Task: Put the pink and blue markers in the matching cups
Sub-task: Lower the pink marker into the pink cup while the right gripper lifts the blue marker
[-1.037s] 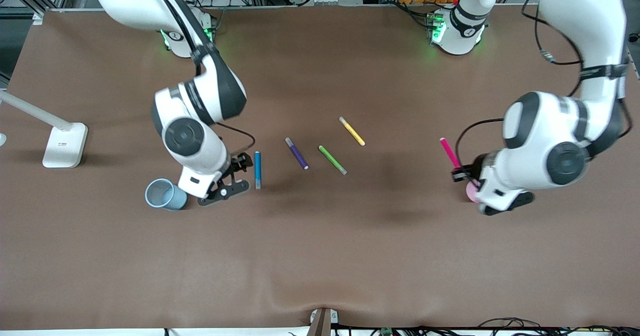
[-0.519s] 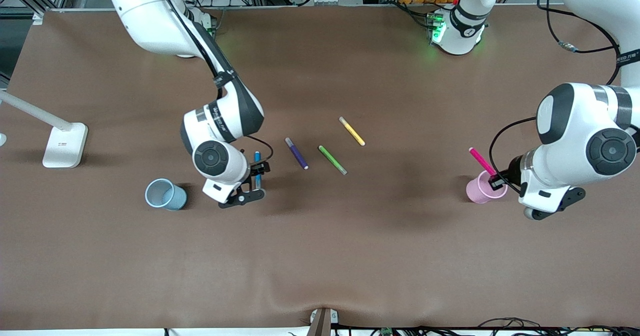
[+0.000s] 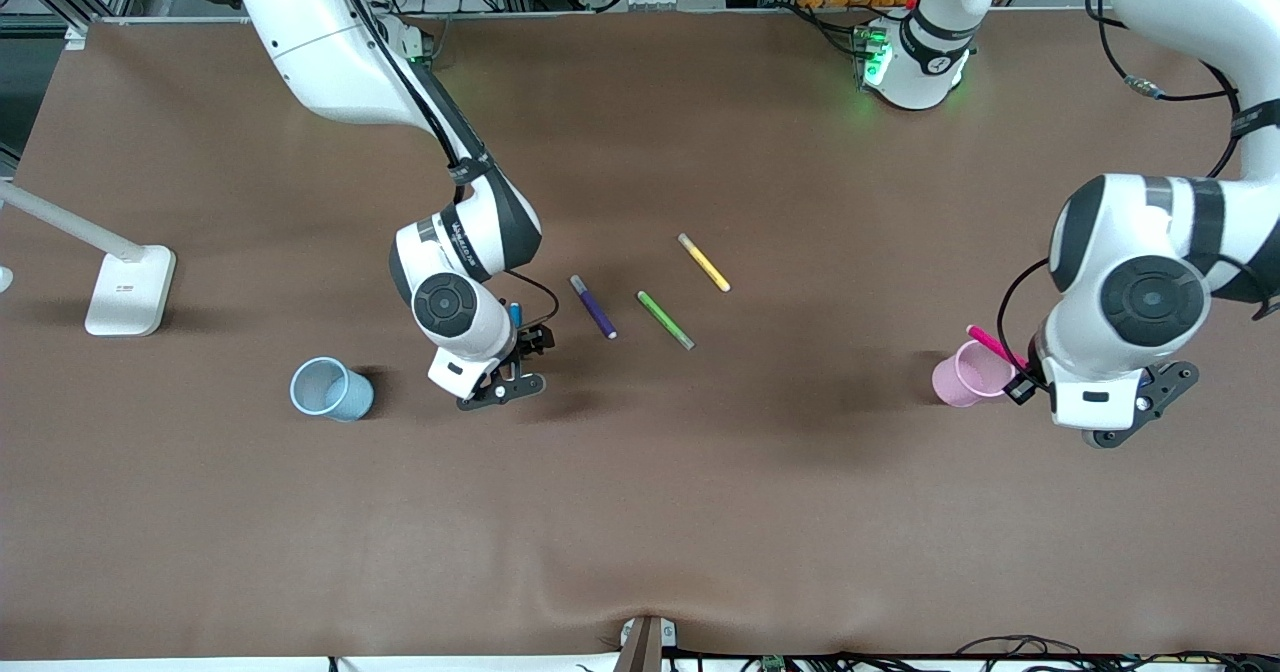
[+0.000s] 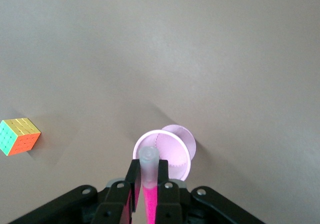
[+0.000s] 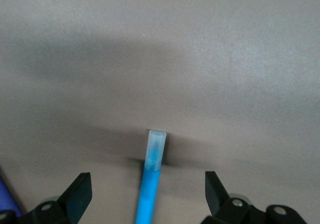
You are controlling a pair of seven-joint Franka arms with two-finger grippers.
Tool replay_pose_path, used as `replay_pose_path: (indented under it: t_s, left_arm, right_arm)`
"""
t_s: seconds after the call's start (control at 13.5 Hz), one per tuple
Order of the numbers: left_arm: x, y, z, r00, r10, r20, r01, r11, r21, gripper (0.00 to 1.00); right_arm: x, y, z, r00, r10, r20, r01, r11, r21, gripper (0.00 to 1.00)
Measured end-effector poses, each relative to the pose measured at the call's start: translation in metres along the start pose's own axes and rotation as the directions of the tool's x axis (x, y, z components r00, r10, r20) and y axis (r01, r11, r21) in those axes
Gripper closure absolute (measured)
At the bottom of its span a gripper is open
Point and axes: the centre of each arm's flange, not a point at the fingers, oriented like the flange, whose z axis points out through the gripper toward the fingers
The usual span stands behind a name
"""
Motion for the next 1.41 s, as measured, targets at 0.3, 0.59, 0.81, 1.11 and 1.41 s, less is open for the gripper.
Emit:
replay_pose_path:
  t_s: [0.3, 0.59, 0.81, 1.11, 1.41]
  left_arm:
    - [-0.002, 0.011, 0.019, 0.990, -0.121, -0.073, 0.124, 0.991, 0.050, 0.83]
    - [-0.006, 0.021, 0.039, 0.982, -0.136, -0.128, 0.148, 0.984, 0.094, 0.83]
    - [-0.004, 0.023, 0.051, 0.973, -0.158, -0.167, 0.178, 0.977, 0.116, 0.83]
    - [-0.011, 0.034, 0.070, 0.959, -0.194, -0.207, 0.224, 0.965, 0.136, 0.83]
    - [-0.028, 0.051, 0.086, 0.947, -0.221, -0.232, 0.258, 0.955, 0.144, 0.83]
  right_arm:
    - [-0.001, 0.001, 0.014, 1.000, 0.001, 0.016, -0.001, 1.000, -0.005, 0.00]
    - [0.001, -0.003, 0.028, 1.000, -0.005, -0.003, 0.005, 1.000, -0.005, 0.00]
    - [0.000, -0.008, 0.030, 1.000, -0.012, -0.009, 0.012, 1.000, -0.005, 0.00]
    - [0.000, -0.009, 0.031, 1.000, -0.013, -0.007, 0.013, 1.000, -0.006, 0.00]
    - [-0.004, -0.007, 0.036, 1.000, -0.012, 0.005, 0.012, 1.000, -0.009, 0.00]
